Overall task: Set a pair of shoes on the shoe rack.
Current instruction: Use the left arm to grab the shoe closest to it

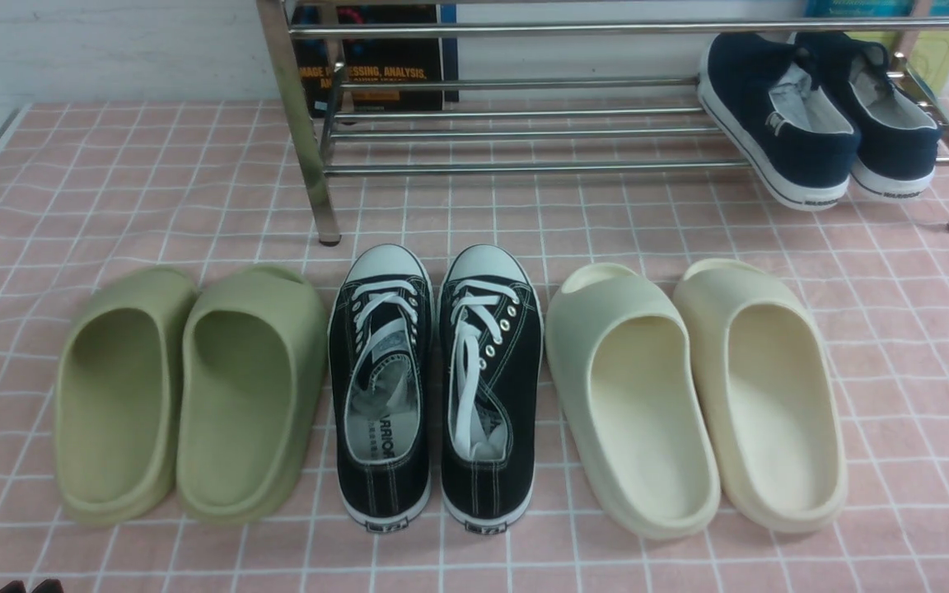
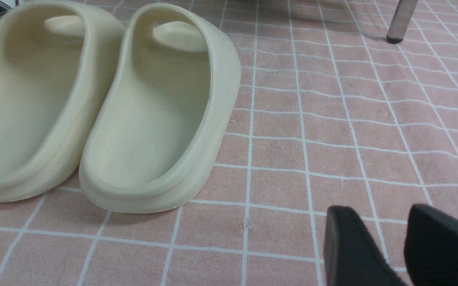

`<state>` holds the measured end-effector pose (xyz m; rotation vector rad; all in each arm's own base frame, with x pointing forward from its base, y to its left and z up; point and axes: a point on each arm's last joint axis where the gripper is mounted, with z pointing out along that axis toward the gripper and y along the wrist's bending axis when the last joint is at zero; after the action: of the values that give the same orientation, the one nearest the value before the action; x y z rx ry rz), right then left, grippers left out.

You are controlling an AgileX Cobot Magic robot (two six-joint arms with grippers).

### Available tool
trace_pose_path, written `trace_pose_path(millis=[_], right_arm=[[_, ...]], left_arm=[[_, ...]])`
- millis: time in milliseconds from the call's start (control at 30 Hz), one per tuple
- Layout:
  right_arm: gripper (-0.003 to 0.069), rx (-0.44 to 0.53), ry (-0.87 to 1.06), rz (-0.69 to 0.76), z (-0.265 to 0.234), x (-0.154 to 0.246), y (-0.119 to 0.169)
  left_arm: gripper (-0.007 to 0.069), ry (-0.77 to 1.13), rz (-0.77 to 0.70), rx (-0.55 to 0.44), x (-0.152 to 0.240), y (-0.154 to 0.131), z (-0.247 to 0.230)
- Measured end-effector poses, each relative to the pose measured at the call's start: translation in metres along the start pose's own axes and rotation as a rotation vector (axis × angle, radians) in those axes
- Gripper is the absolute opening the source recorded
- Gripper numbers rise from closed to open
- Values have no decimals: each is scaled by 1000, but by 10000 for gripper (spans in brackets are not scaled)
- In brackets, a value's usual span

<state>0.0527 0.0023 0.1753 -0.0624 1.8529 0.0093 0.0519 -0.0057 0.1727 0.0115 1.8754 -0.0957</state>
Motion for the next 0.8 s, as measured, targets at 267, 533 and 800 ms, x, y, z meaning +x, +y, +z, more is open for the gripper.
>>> trace_pose_path(millis=[267, 533, 800], right_arm=[[237, 0, 0, 0, 0, 0, 0], [237, 0, 4, 0, 0, 0, 0], [237, 0, 4, 0, 0, 0, 0]], left_arm=[[195, 0, 0, 0, 0, 0, 0], [199, -4, 0, 0, 0, 0, 0], [202, -198, 6, -16, -16, 2, -1]])
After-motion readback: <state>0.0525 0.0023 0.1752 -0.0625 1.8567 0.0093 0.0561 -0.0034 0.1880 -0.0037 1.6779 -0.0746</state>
